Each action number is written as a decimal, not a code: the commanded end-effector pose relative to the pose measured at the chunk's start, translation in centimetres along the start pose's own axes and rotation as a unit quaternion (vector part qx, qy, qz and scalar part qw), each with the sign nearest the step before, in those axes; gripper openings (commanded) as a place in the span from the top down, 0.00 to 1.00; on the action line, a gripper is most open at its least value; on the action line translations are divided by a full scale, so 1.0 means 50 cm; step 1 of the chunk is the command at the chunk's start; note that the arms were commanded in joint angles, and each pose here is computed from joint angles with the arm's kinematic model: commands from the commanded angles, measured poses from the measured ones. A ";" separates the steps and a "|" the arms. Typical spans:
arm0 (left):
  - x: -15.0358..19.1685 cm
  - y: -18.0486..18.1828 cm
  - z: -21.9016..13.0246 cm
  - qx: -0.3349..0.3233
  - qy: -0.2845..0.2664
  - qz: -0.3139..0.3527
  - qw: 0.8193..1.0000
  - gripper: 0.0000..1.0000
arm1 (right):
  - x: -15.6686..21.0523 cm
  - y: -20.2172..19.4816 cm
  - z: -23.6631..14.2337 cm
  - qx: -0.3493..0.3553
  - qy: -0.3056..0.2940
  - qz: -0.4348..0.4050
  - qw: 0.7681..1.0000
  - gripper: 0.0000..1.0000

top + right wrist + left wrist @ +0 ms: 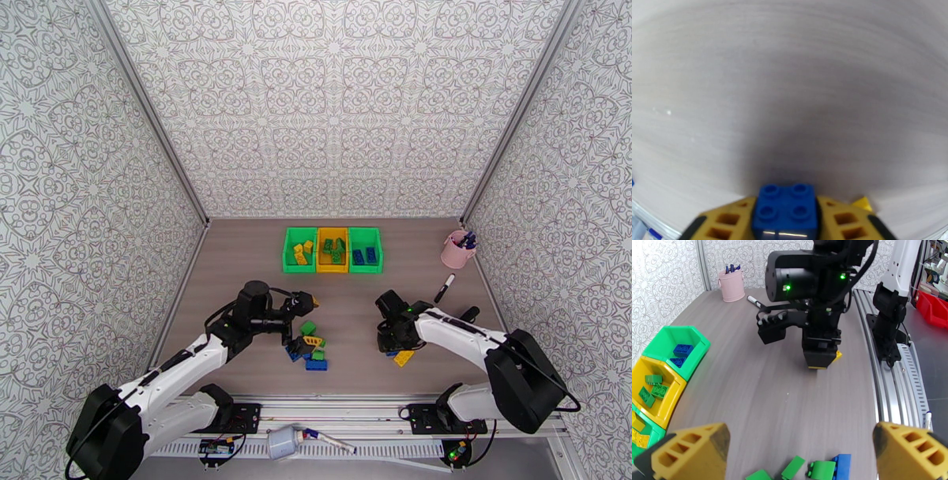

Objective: Sort the legos into containers by color

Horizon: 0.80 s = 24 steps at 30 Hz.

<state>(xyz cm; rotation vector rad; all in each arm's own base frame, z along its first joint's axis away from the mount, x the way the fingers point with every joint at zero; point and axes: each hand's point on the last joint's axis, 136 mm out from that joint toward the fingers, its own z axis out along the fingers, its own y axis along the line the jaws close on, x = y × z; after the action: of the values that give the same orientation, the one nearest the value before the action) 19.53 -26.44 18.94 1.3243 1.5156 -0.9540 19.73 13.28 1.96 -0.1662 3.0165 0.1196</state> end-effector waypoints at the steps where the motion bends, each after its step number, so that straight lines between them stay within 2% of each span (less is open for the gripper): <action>1: -0.021 0.002 -0.003 0.005 -0.009 0.008 1.000 0.00 | -0.004 0.002 -0.004 0.000 -0.011 0.005 1.000 0.63; 6: -0.026 -0.002 -0.004 0.009 -0.015 0.008 1.000 0.00 | -0.027 0.006 -0.022 0.001 -0.036 0.007 0.999 0.69; 11: -0.026 -0.001 -0.006 0.008 -0.016 0.010 1.000 0.00 | -0.084 0.034 -0.064 -0.026 -0.096 -0.008 0.995 0.71; 18: -0.029 0.011 -0.007 -0.017 -0.017 0.012 1.000 0.00 | -0.217 0.076 -0.138 -0.043 -0.213 -0.009 0.976 0.71; 24: -0.043 0.053 -0.018 -0.084 -0.036 -0.008 0.996 0.00 | -0.337 0.109 -0.193 -0.045 -0.303 -0.002 0.952 0.73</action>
<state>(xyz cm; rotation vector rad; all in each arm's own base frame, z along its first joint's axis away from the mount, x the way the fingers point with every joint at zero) 20.81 -26.32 20.50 1.2423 1.5044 -0.9050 31.30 18.53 11.51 -0.1326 2.5340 0.2697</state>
